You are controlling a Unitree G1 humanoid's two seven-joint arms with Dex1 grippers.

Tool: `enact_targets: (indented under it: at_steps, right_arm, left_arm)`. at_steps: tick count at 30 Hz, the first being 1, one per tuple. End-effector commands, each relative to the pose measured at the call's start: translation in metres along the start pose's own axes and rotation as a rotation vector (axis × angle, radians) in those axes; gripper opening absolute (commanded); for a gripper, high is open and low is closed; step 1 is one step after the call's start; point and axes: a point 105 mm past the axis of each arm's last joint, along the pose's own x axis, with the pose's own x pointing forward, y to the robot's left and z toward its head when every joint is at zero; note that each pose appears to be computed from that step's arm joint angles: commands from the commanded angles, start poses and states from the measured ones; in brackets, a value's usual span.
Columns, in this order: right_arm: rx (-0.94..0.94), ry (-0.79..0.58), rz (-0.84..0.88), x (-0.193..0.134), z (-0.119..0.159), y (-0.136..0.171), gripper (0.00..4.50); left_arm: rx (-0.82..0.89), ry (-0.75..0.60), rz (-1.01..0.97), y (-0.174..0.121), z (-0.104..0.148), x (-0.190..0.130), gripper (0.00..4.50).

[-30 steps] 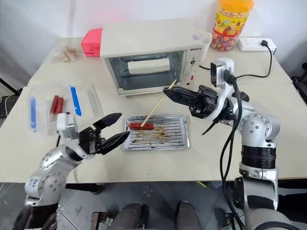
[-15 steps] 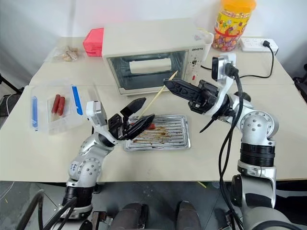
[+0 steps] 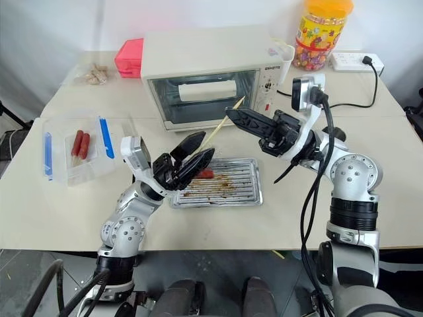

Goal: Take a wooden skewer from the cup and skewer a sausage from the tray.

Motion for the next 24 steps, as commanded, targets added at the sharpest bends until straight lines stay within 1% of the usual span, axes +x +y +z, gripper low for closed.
enact_targets:
  at_steps: [1, 7, 8, 15, 17, 18, 19, 23, 24]
  right_arm:
    - [-0.021, -0.036, 0.022, -0.003, 0.008, 0.006, 0.00]
    - [-0.018, -0.037, 0.021, -0.004, 0.007, 0.005, 0.00]
    - [-0.017, -0.037, 0.020, -0.004, 0.007, 0.004, 0.00]
    - [0.038, -0.016, 0.013, -0.005, 0.002, 0.003, 0.00]
    - [0.077, 0.013, 0.005, -0.006, -0.001, 0.003, 0.51]
    - [0.086, 0.019, 0.003, -0.006, -0.002, 0.003, 0.70]
    - [0.072, 0.034, 0.002, -0.007, -0.003, 0.004, 0.98]
    - [-0.018, 0.082, -0.044, -0.021, 0.000, 0.003, 2.39]
    - [-0.056, 0.108, -0.070, -0.028, 0.001, 0.001, 2.76]
  left_arm:
    - [0.021, -0.042, -0.049, -0.012, 0.010, 0.007, 2.01]
    - [0.008, -0.042, -0.050, -0.014, 0.008, 0.007, 0.16]
    - [0.007, -0.039, -0.053, -0.015, 0.008, 0.007, 0.01]
    - [0.001, -0.033, -0.051, -0.016, 0.007, 0.007, 0.01]
    - [0.002, -0.036, -0.045, -0.015, 0.009, 0.007, 0.00]
    - [0.002, -0.036, -0.043, -0.014, 0.010, 0.007, 0.00]
    - [0.005, -0.037, -0.041, -0.014, 0.012, 0.007, 0.00]
    - [0.025, -0.027, -0.016, -0.010, 0.018, 0.001, 0.00]
    - [0.041, 0.004, -0.009, -0.009, 0.017, -0.005, 0.00]
